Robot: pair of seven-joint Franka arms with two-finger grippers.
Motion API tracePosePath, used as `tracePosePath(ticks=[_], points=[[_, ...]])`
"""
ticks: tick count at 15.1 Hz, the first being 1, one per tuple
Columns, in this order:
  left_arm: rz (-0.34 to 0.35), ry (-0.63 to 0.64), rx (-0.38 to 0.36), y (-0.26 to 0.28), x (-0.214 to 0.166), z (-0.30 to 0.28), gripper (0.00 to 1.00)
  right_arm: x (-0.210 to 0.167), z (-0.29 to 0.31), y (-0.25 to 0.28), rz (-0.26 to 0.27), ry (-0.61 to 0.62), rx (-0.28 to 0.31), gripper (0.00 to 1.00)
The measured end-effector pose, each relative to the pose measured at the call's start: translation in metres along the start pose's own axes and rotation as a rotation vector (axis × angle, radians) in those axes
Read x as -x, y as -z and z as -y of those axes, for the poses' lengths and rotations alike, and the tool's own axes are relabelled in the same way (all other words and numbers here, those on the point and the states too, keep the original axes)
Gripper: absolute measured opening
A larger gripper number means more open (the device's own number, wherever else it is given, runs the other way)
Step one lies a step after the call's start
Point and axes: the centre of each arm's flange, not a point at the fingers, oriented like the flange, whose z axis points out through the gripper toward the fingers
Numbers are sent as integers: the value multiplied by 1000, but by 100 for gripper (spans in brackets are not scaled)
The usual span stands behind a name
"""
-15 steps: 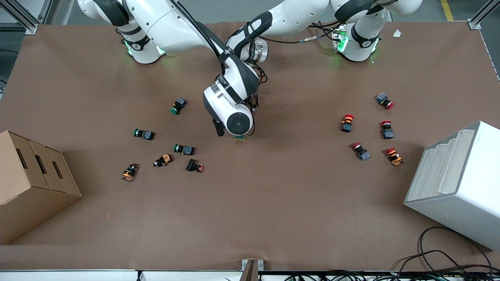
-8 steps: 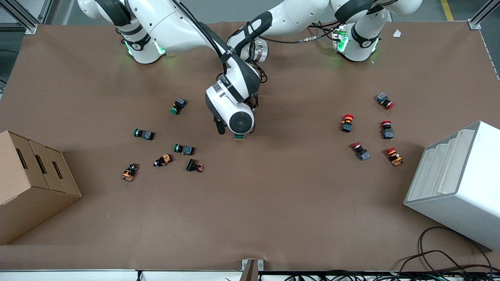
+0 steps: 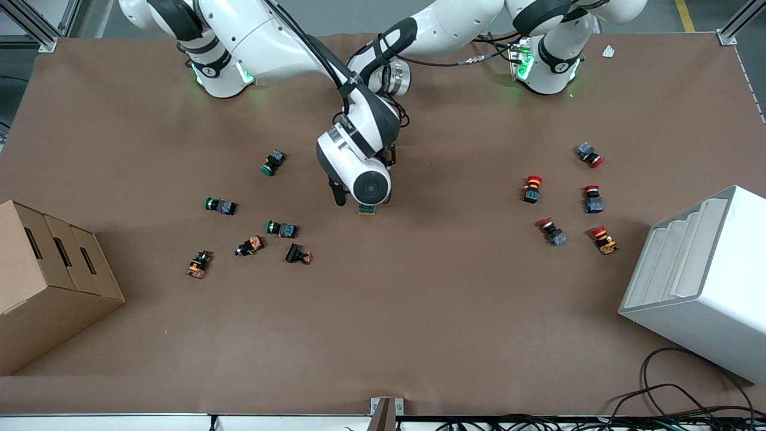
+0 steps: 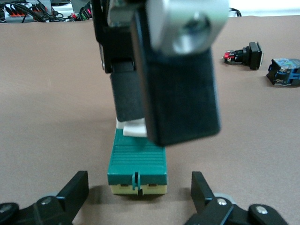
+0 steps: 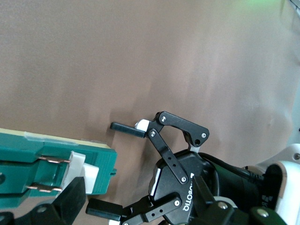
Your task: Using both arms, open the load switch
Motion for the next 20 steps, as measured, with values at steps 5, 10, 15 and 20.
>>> tracePosePath(ticks=[5,10,15,20], points=[[0,0,0,0,0,0,97,-4,3,6,1,14,-16,100],[1,2,-1,0,-1,-1,96,-57,21,75,-151,238,-167,100],[111,25,-86,8,-18,-20,96,-182,17,164,-146,541,-224,100],[252,58,-179,18,-96,-54,96,-331,-16,237,-155,877,-299,100]])
